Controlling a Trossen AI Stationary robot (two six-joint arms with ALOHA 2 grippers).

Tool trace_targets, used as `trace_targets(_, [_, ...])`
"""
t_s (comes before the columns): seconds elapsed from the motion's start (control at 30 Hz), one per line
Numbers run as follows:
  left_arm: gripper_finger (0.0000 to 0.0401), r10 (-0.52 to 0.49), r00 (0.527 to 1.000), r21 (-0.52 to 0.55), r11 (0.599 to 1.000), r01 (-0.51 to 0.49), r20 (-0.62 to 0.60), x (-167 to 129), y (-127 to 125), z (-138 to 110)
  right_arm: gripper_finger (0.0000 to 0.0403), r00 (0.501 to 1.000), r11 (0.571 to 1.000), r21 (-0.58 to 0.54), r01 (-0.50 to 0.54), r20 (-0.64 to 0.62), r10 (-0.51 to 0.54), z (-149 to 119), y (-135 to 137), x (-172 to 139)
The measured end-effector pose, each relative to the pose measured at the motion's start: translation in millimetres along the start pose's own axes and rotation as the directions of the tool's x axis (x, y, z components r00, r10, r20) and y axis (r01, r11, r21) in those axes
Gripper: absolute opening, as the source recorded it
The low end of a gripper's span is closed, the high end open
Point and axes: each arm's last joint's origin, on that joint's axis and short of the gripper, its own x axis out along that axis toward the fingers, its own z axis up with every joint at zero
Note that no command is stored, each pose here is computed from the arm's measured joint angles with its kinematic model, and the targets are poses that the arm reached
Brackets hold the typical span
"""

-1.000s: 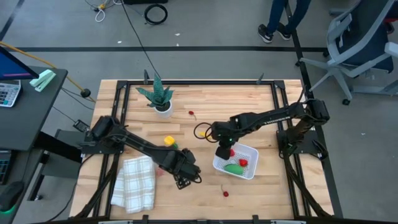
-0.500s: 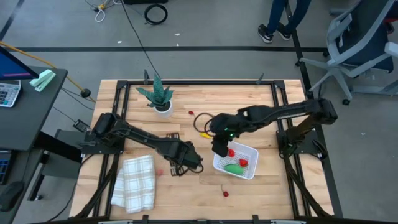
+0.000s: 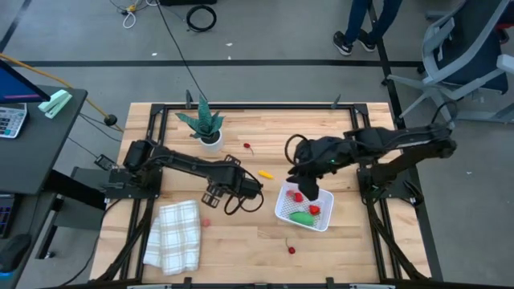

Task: Pick and placing Produce into tupperware
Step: Put the yellow pineapple into the white basket

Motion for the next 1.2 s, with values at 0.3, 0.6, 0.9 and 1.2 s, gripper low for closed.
trace_targets(0.3, [0.0198, -0.038, 0.999, 0.008, 0.999, 0.037, 0.039, 4.0, 12.6, -0.1, 0.0149, 0.996, 0.997, 0.004, 0.082, -0.047, -0.082, -20.7, 10.1, -8.3])
trace_targets(0.6, [0.0188, -0.074, 0.973, -0.191, 0.975, 0.116, 0.217, 2.8, 17.3, 14.8, 0.0147, 0.994, 0.995, -0.008, 0.100, -0.035, -0.100, -24.2, 14.4, -7.3])
trace_targets(0.9, [0.0222, -0.157, 0.985, 0.111, 0.983, 0.148, 0.076, 29.1, -6.5, 7.4, 0.0146, 0.995, 0.995, -0.006, 0.095, -0.038, -0.095, -25.4, 15.9, -7.5])
trace_targets(1.2, [0.0271, 0.047, 0.997, 0.143, 0.989, -0.038, -0.060, 62.3, -18.9, 0.7, 0.0142, 0.995, 0.995, -0.030, 0.096, -0.036, -0.097, -25.4, 16.0, -7.5])
